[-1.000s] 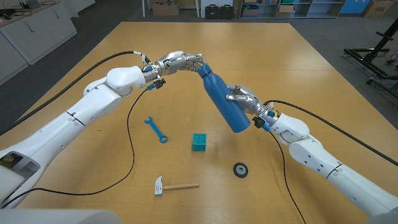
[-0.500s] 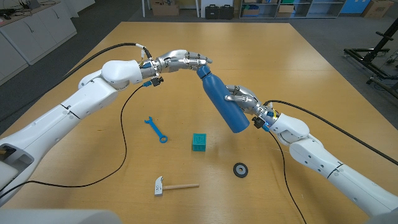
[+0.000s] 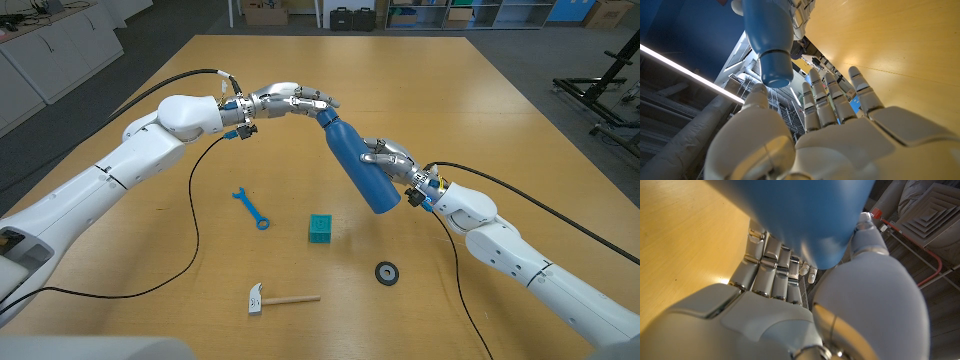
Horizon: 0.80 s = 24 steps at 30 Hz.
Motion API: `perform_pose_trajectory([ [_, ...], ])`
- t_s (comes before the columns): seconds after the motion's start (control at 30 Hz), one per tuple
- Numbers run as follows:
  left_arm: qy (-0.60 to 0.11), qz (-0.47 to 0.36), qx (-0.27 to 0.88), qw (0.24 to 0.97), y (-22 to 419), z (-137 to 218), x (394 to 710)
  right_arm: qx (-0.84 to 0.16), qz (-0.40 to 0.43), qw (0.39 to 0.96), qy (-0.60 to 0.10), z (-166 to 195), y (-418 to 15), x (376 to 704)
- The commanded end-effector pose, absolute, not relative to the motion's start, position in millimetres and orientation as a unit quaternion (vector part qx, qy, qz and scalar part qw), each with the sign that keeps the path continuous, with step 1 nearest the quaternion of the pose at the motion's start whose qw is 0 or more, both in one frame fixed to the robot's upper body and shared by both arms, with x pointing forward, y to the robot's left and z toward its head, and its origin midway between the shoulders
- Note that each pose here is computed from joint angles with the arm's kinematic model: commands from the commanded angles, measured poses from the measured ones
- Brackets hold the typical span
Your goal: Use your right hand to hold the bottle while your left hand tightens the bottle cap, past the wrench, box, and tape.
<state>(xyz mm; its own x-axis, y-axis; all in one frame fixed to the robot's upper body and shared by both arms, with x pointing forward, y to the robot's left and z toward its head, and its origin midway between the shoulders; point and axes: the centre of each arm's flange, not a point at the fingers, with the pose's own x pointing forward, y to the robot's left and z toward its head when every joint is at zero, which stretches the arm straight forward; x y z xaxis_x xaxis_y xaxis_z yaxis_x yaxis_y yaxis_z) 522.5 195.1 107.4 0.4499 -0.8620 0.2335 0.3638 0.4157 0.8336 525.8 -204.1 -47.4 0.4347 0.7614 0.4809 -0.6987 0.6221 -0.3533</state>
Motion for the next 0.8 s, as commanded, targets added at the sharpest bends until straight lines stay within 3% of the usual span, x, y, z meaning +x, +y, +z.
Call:
perform_pose_trajectory([
  [0.03,-0.348,-0.371,0.375,0.775,199,106,519,-0.048,0.433,0.844,-0.312,-48,-204,525],
  [0.8,-0.37,-0.379,0.388,0.754,189,107,521,-0.046,0.43,0.846,-0.312,-48,-208,524],
])
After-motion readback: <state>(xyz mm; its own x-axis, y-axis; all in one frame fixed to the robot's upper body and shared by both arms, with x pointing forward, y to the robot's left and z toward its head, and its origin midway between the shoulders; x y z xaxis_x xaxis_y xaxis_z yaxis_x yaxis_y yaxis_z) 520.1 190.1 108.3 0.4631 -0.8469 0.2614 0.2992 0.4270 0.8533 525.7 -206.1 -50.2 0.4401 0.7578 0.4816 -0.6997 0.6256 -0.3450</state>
